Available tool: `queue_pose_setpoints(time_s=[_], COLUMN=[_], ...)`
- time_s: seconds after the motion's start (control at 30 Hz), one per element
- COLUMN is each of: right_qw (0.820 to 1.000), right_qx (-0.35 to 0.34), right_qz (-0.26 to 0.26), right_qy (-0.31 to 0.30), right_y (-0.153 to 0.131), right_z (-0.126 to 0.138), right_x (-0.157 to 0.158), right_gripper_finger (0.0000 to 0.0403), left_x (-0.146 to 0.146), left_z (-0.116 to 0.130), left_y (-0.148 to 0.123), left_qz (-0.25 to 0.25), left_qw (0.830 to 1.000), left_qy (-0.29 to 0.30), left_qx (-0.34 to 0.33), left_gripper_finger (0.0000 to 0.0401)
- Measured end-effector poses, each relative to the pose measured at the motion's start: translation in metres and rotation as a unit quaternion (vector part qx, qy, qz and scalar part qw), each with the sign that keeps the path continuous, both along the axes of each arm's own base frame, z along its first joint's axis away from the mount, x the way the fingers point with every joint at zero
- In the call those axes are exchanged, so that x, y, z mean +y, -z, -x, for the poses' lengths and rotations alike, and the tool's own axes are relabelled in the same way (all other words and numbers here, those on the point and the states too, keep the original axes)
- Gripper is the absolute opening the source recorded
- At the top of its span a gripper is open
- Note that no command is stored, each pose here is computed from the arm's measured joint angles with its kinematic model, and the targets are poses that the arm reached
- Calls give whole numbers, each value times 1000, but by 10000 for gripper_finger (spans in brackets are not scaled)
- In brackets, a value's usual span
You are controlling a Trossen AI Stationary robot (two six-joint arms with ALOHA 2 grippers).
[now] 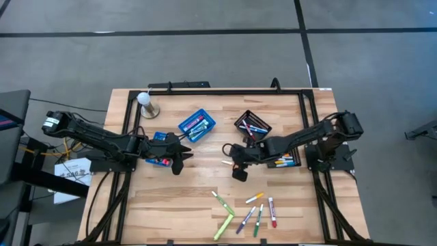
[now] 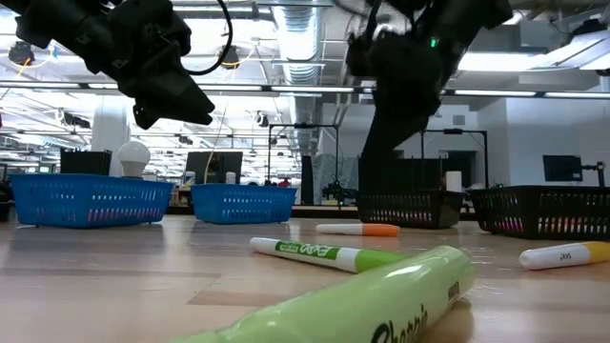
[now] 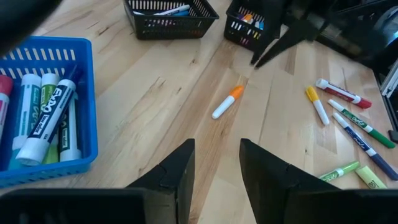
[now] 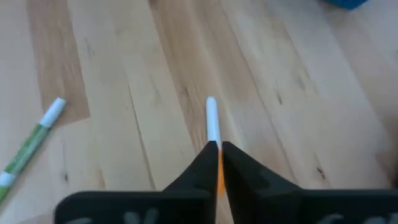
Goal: Pick & Place Markers
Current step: Put the orange highlighter pen into the left blue bin
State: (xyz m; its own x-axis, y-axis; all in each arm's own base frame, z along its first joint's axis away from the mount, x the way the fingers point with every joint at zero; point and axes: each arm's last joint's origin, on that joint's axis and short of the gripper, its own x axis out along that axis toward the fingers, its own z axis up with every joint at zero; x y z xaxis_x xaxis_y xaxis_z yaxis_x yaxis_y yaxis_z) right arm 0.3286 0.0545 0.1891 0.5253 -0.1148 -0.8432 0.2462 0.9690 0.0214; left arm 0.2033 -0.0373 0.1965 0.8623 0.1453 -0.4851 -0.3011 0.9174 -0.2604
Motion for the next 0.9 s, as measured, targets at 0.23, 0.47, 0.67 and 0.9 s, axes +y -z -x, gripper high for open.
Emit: queue_pose_setpoints(time_s=[0.23, 0.47, 0.67, 0.9], right_qw=[999, 996, 996, 995], right_qx=[43, 79, 87, 94], right_qz=[14, 1, -3, -17], right_qy=[-27, -35, -28, -29], right_y=[43, 63, 61, 62], right_z=[-13, -15, -14, -16], right_x=[5, 6, -3, -13], right_gripper_finger=[101, 150, 106, 27], left_x=[0, 0, 0, 0], left_z=[0, 0, 0, 0], left_y=[0, 0, 0, 0], left_qz=[0, 0, 0, 0], left_qw=[1000, 1000, 1000, 1000], left_qy=[0, 0, 0, 0], left_qx=[-1, -1, -1, -1], left_gripper_finger=[121, 121, 121, 121])
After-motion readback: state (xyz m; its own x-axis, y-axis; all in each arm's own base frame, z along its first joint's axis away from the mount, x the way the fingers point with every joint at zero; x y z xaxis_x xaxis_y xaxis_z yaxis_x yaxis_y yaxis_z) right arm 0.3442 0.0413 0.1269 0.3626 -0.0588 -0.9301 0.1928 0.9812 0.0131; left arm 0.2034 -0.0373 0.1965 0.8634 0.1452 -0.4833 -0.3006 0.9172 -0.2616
